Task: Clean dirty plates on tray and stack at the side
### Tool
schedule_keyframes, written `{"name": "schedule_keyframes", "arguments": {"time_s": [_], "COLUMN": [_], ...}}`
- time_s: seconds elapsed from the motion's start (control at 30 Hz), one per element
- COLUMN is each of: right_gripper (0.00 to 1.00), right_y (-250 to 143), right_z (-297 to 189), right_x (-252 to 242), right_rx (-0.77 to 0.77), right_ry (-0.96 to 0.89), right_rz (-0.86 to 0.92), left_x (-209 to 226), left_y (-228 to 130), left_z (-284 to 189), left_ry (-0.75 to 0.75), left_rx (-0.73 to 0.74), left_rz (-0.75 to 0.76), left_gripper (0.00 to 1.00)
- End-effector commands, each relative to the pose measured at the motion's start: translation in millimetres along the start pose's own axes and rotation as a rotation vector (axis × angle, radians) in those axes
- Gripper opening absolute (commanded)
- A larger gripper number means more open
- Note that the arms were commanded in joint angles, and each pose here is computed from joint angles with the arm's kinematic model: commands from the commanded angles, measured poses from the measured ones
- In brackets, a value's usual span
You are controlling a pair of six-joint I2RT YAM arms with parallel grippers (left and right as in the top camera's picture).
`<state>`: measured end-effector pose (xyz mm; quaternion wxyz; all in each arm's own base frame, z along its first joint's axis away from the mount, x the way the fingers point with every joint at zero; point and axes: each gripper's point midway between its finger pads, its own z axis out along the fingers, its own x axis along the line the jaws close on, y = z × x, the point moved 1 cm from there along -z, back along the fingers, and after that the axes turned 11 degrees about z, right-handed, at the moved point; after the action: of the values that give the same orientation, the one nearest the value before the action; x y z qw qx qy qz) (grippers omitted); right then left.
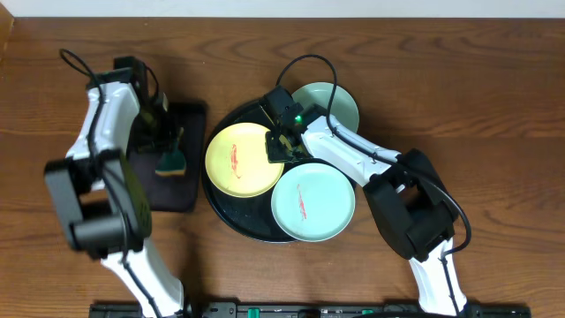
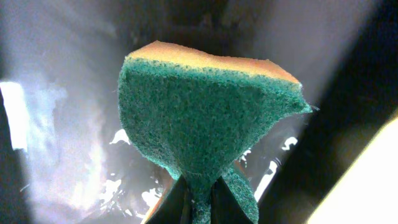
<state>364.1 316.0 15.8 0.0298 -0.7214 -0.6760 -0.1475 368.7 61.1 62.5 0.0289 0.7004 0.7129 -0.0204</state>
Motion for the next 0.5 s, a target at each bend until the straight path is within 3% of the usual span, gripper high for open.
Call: {"name": "schedule_keyframes", "arguments": {"time_s": [0.0,0.2,0.47], "right_gripper": [0.01,0.01,0.01], "right_y": [-6.5,-8.7,-10.2], "right_z": [14.9,14.9,14.6], "right_x": [-6.5,-5.8,-9.6], "right_rx": [0.013,0.026,0.035], "right_ry": [-0.047,-0.041,-0.054], "right_rz": [-0.022,-0.021,-0.017], "left_x": [-8.8,-39.8,-93.3], "left_y": [6.8,-3.0,-15.0], "left_z": [-73.3,-100.4,-64.2], "left_ry": [0.007,-0.061,-0.106], "left_rx": [-0.19,-0.238,-0.157], "left_rz": [0.012,0.065,0.054], "left_gripper": [0.07,0.07,0.07]}}
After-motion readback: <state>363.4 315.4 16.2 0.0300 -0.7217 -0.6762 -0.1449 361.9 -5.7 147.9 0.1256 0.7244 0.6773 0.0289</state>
